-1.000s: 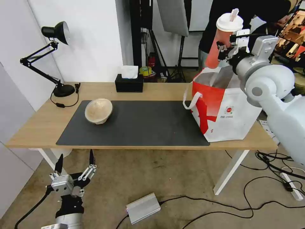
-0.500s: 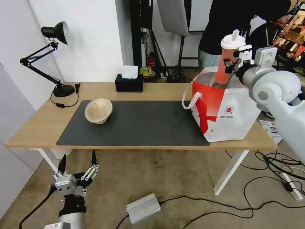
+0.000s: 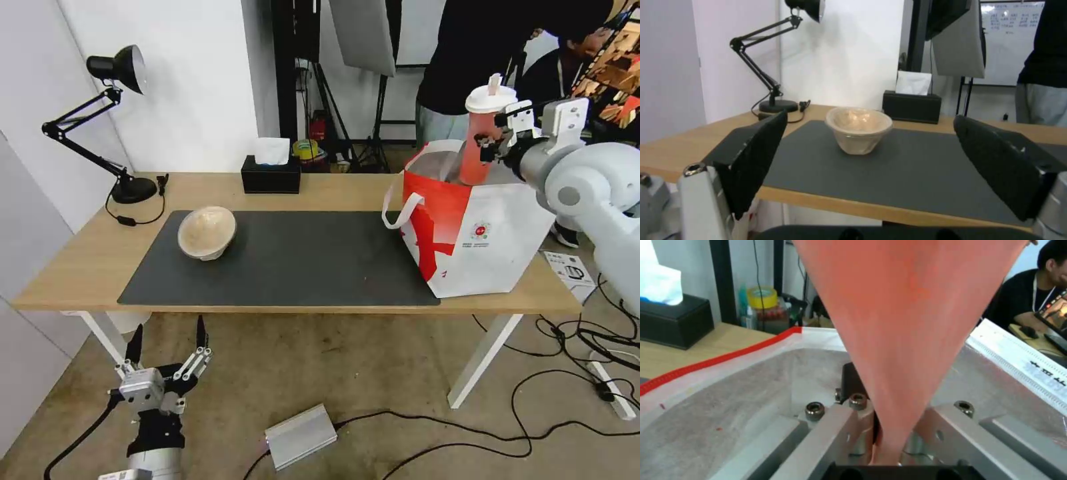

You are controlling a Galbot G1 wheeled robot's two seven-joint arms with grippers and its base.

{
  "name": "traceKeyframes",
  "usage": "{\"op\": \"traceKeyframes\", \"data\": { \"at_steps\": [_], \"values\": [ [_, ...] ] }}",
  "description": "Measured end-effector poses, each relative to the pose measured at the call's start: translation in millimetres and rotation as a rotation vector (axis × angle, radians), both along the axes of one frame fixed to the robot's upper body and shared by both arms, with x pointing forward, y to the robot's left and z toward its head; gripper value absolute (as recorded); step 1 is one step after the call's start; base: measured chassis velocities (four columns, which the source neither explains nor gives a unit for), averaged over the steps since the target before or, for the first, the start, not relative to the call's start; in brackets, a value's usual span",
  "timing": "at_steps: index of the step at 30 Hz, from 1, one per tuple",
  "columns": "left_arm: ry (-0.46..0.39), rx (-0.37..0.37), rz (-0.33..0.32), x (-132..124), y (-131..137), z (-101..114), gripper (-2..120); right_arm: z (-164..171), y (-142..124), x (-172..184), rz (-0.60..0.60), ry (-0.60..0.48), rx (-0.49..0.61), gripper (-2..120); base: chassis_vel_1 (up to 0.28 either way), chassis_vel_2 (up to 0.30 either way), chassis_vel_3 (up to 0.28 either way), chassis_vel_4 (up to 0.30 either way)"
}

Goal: Pick up the trash from the table and place it into the takeout bag.

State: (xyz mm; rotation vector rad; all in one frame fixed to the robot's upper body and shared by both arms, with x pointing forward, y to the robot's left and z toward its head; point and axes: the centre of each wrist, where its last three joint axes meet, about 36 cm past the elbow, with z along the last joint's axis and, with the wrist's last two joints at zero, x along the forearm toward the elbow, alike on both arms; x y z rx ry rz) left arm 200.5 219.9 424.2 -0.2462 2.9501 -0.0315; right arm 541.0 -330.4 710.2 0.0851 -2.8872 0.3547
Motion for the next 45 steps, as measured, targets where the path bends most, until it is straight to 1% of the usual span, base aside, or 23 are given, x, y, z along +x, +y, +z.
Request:
{"op": "traceKeyframes", "data": {
  "at_steps": [9, 13, 17, 33, 45],
  "values": [
    [-0.001, -0.002, 0.000, 1, 0, -1, 100, -3, -5, 11, 0.004, 0.043, -0.036, 1, 0.000, 0.000, 0.000, 0.000],
    [-0.001, -0.002, 0.000, 1, 0, -1, 100, -4, -5, 12, 0.003, 0.049, -0.042, 1, 0.000, 0.000, 0.000, 0.000],
    [-0.003, -0.004, 0.001, 1, 0, 0, 100, -10, -5, 12, 0.008, 0.078, -0.060, 1, 0.000, 0.000, 0.000, 0.000],
    [-0.009, -0.008, -0.002, 1, -1, 1, 100, -31, -2, 17, 0.006, 0.141, -0.072, 1, 0.000, 0.000, 0.000, 0.000],
    [-0.010, -0.009, -0.003, 1, -1, 1, 100, -37, -5, 14, 0.005, 0.163, -0.068, 1, 0.000, 0.000, 0.000, 0.000]
  ]
}}
